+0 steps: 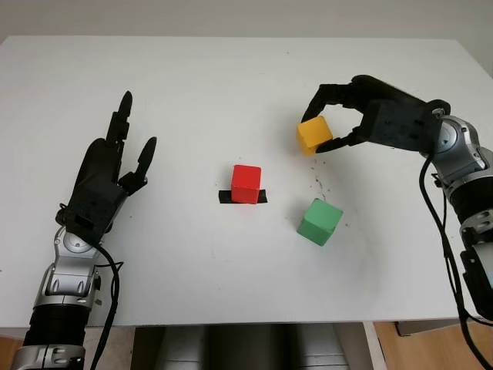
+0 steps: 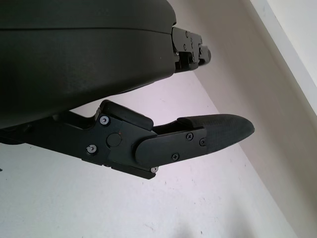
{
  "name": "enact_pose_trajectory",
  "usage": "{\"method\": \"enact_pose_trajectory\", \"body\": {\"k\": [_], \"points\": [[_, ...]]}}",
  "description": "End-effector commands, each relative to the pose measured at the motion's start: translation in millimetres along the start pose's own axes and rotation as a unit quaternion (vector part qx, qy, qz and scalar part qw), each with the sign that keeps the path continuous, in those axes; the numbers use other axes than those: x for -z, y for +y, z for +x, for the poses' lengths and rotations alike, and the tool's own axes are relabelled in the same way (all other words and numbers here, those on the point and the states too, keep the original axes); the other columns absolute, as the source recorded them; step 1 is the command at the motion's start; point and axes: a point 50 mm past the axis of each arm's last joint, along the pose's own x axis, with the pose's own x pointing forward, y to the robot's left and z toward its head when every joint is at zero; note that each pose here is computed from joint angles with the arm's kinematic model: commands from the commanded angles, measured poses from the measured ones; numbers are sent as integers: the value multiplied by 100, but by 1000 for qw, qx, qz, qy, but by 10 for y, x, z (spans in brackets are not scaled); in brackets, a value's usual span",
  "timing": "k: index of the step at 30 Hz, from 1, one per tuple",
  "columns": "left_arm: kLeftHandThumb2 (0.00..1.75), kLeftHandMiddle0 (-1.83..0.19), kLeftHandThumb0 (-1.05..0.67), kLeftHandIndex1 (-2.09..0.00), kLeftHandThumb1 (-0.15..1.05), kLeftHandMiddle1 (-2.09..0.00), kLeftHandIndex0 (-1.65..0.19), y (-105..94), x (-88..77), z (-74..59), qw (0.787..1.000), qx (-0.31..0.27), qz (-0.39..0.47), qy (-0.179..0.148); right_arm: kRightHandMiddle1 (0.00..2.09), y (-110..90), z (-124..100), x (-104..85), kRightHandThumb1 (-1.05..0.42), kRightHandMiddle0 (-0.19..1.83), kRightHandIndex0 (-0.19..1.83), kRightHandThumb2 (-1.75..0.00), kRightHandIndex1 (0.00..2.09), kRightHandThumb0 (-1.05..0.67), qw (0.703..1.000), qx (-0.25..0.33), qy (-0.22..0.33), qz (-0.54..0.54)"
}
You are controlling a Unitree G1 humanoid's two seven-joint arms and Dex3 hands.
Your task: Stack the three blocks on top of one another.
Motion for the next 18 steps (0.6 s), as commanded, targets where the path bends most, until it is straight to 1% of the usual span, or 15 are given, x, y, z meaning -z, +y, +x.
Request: {"method": "enact_pose_trajectory", "body": {"k": [1,2,3,4,9,10,11,12,14,15,18], "points": [[62,14,-77,-21,105,-5,-15,20,-22,9,1000,-2,4,-5,146,-26,9,-70,-96,26,31,-6,2,-36,1000,4,-7,28],[62,15,-78,-24,105,-5,-19,20,-22,4,1000,-3,4,-5,149,-26,11,-91,-97,24,30,-6,3,-36,999,0,-6,44],[62,15,-77,-23,105,-5,-15,19,-22,0,1000,-4,4,-4,153,-24,13,-112,-98,21,29,-6,3,-35,998,-4,-6,64],[62,15,-77,-18,105,-5,-5,18,-21,-3,1000,-5,5,-3,159,-20,13,-133,-99,18,28,-6,3,-35,997,-7,-5,82],[63,16,-79,-12,105,-4,5,15,-12,-12,1000,-3,1,0,169,9,-2,-247,-102,13,23,-6,2,-35,984,-19,10,179],[62,15,-79,-18,105,-5,-5,15,-14,-13,1000,-4,-1,-1,170,19,-13,-284,-103,12,22,-6,2,-35,980,-20,13,199],[62,13,-78,-28,105,-5,-11,14,-14,-12,1000,-5,-3,-3,172,32,-27,-326,-103,10,20,-6,2,-35,976,-23,14,217],[62,12,-78,-32,105,-5,-4,14,-13,-12,1000,-6,-5,-6,174,51,-46,-368,-104,8,18,-7,1,-36,972,-24,14,234],[61,13,-78,-31,105,-5,9,15,-15,-14,1000,-9,-5,-8,176,100,-91,-451,-105,4,17,-8,2,-36,966,-26,14,259],[61,14,-78,-30,105,-4,11,16,-16,-16,1000,-10,-3,-9,177,130,-115,-494,-105,3,17,-9,2,-36,964,-26,11,266],[61,15,-78,-24,105,-4,18,17,-22,-18,1000,-13,-3,-9,187,225,-189,-611,-105,-5,15,-14,3,-36,955,-27,7,297]]}}
